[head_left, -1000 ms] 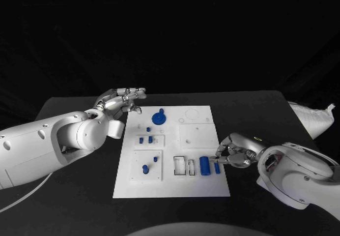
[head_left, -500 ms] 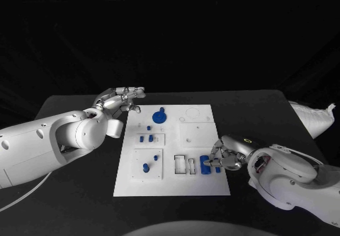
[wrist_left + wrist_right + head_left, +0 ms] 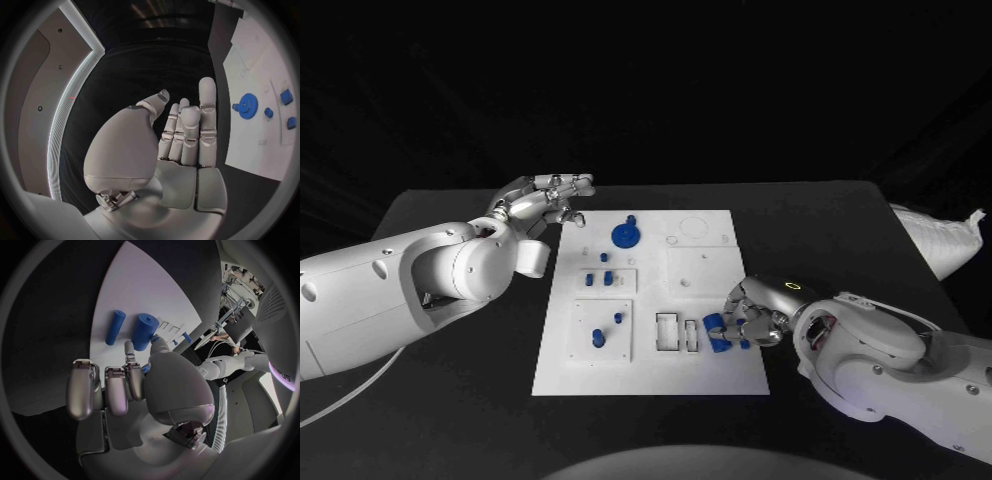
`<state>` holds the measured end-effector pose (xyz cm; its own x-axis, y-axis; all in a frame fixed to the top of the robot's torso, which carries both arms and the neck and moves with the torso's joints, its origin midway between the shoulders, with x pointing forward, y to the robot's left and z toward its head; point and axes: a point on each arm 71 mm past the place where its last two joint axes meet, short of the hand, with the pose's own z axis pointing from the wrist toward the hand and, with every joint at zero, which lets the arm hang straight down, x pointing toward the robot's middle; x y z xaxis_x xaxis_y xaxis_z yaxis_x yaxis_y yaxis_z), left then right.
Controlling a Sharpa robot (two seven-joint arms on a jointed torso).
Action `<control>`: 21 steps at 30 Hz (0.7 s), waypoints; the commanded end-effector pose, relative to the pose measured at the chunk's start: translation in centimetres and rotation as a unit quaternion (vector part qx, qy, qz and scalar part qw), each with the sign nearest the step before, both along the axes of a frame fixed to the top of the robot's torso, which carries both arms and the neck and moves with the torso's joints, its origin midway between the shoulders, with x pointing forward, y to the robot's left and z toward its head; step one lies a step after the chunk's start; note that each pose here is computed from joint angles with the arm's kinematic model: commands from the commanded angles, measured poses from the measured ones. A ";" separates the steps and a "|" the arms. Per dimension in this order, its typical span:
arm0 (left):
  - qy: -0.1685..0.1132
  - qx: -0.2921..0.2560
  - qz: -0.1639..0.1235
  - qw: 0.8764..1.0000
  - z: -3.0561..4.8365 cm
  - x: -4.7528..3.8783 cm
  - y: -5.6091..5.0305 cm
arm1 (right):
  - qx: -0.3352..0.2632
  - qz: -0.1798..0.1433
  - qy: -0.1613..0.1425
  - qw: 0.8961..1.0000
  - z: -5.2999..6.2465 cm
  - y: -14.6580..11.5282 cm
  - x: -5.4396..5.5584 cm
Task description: Assemble the parts on the task board
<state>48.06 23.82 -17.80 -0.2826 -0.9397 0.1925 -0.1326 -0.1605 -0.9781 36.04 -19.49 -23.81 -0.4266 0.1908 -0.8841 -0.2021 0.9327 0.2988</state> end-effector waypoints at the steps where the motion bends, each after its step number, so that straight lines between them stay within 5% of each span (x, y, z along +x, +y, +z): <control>1: -0.004 -0.005 -0.006 1.000 0.10 -0.03 -0.1 | -0.030 0.012 0.005 0.999 -0.5 0.1 0.0; 14: -0.002 -0.005 -0.006 1.000 0.09 -0.09 0.1 | -0.044 0.022 0.007 0.999 -1.6 1.0 0.1; 21: -0.002 -0.005 -0.006 1.000 0.10 -0.12 0.2 | -0.015 0.008 -0.015 1.000 -1.3 1.1 0.1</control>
<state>48.01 24.20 -17.80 -0.2770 -0.9418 0.1905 -0.1329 -0.1588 -0.9783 36.31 -18.29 -24.80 -0.4154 0.1456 -0.8979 -0.2370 0.9357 0.2613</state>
